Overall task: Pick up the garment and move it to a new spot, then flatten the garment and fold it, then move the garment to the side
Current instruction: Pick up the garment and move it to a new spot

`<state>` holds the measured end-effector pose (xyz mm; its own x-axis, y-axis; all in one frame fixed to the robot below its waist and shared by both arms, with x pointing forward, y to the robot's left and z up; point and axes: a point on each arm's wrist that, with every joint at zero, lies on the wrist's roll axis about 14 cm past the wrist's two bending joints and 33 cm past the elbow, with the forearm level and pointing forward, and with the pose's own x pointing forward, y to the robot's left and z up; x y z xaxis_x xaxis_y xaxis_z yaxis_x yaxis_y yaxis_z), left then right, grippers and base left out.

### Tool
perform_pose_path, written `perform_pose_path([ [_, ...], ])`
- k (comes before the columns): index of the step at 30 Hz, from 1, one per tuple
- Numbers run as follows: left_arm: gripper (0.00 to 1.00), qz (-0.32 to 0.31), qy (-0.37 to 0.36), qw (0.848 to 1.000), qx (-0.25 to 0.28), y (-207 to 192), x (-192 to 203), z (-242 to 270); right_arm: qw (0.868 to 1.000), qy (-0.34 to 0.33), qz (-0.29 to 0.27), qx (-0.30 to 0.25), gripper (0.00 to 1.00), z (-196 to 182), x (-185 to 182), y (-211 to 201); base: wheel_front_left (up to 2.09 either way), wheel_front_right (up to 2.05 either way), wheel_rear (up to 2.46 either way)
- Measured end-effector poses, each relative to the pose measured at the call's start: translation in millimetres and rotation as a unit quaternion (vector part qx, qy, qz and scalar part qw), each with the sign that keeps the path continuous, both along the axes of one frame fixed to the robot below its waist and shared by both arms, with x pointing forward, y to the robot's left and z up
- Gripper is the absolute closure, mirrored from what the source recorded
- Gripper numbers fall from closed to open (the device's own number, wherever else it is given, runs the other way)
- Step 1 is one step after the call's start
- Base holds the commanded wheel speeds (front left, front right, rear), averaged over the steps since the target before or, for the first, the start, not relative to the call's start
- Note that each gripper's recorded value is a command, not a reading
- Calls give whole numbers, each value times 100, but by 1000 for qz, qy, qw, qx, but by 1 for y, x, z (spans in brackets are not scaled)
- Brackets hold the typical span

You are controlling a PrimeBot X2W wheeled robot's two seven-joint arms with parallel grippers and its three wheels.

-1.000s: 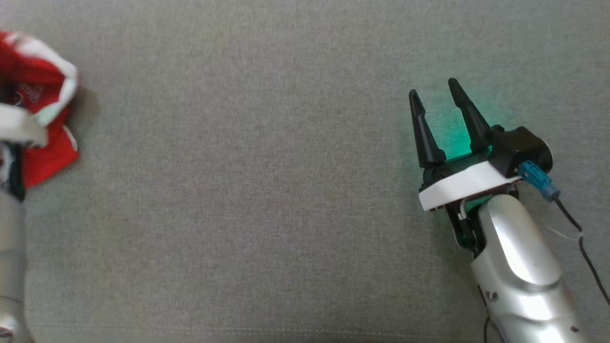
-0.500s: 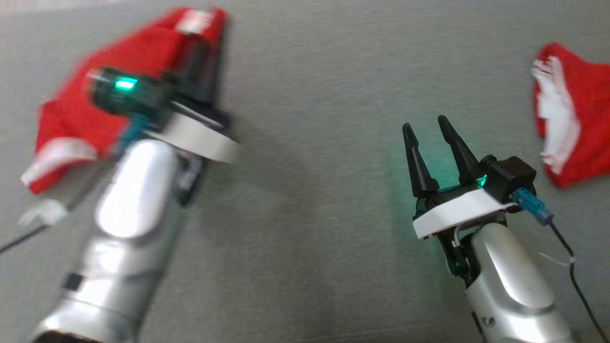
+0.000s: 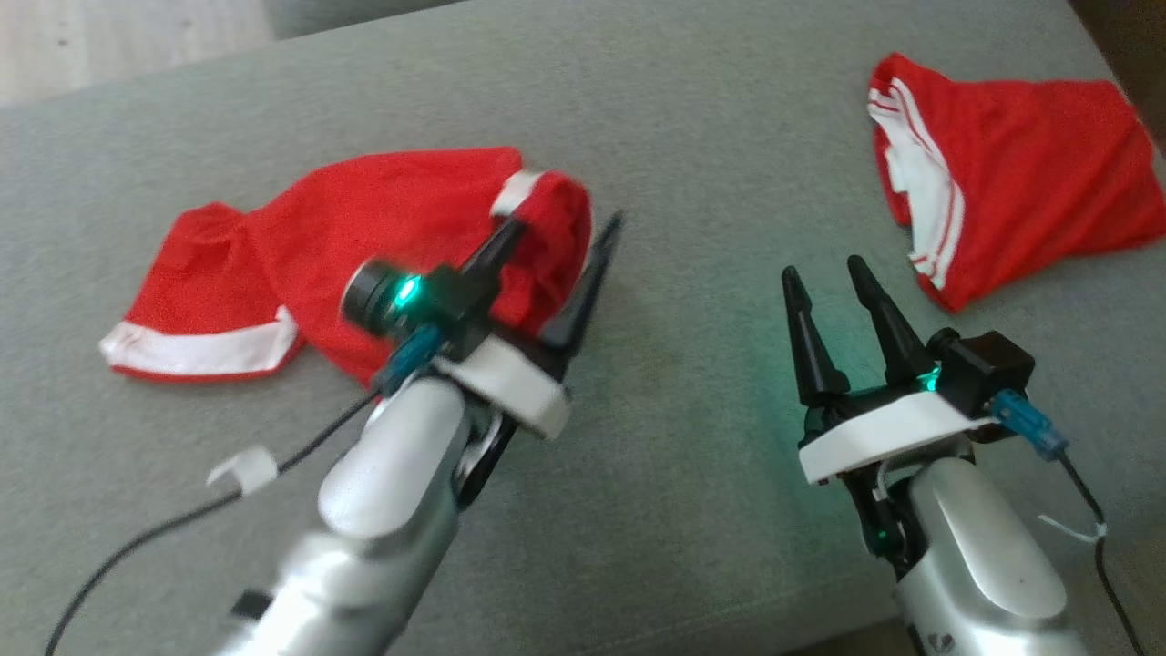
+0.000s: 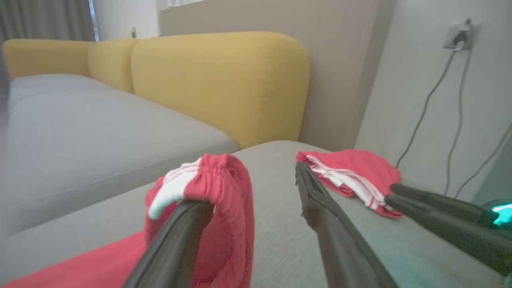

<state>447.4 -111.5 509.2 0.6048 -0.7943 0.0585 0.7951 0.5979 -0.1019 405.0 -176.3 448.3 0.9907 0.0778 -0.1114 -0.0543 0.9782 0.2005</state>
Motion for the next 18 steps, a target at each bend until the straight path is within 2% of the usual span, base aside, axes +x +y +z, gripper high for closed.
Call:
perform_pose_path([
  [7,0,124,74,989,29,79,-3,-51,1000,-21,20,9,0,13,9,16,0,0,0],
  [13,0,237,119,963,37,158,-32,-79,998,-33,44,16,0,22,4,35,0,0,0],
  [18,0,334,98,937,32,214,-53,-68,997,-39,64,19,0,28,-7,51,0,0,0],
])
